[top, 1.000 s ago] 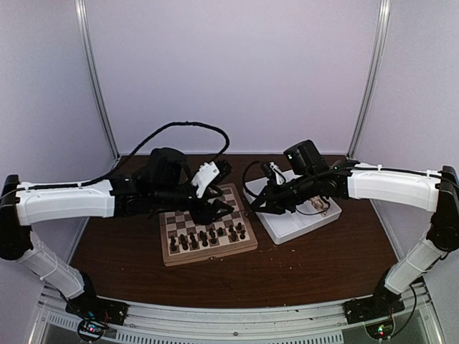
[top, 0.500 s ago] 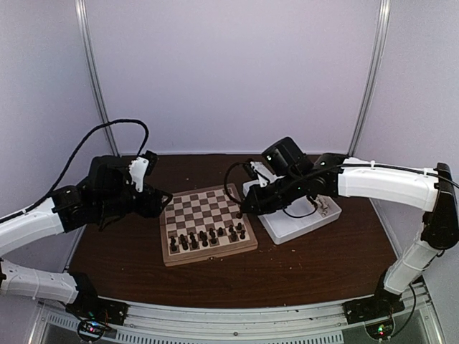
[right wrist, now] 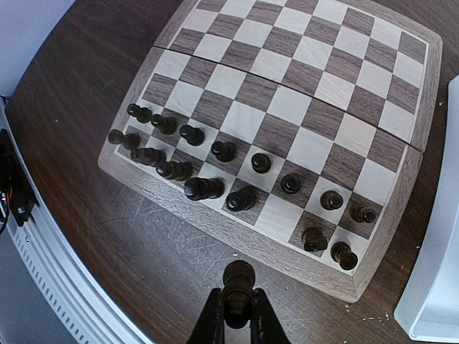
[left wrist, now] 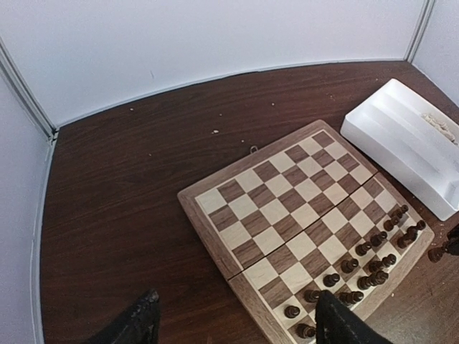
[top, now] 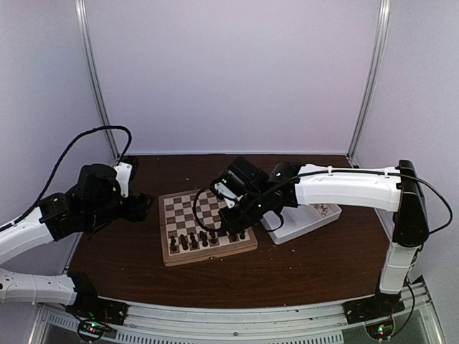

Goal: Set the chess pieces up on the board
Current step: Place the chess piece on the chessboard.

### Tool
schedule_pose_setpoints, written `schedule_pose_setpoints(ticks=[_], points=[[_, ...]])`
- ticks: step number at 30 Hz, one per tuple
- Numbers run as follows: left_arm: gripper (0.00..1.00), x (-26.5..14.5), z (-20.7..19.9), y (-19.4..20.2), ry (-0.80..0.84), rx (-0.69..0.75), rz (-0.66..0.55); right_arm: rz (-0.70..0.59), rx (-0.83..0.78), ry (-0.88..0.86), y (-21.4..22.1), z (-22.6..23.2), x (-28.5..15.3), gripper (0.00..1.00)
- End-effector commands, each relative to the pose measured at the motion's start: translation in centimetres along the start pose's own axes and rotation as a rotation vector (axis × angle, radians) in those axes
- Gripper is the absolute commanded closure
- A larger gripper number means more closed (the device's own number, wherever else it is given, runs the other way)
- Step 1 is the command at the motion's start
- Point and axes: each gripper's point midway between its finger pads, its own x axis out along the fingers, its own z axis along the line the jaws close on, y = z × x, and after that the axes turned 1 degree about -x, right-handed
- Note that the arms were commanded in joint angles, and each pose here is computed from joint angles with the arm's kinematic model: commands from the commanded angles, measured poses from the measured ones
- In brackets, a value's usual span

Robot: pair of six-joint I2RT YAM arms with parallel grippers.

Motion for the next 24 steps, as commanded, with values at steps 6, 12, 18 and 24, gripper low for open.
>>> schedule_pose_setpoints(ticks=[6,12,18,24], points=[[0.23,-1.2,2.1,-0.4,-0.082,-0.012,-0.06,0.017,-0.037,0.115,0.1,-0.8,2.2,1.0],[0.18,-1.1,2.3,-0.3,-0.094,-0.004,-0.063,0.013,-0.053,0.152,-0.1,-1.3,3.3,1.0],[0.02,-1.1,2.8,-0.2,-0.125,-0.005,-0.059,0.024,-0.055,0.15,0.2,-1.3,4.4,1.0],[0.02,-1.2,3.2,-0.1,-0.144,-0.002,-0.057,0.03,-0.052,0.144,0.5,-1.2,5.4,1.0]])
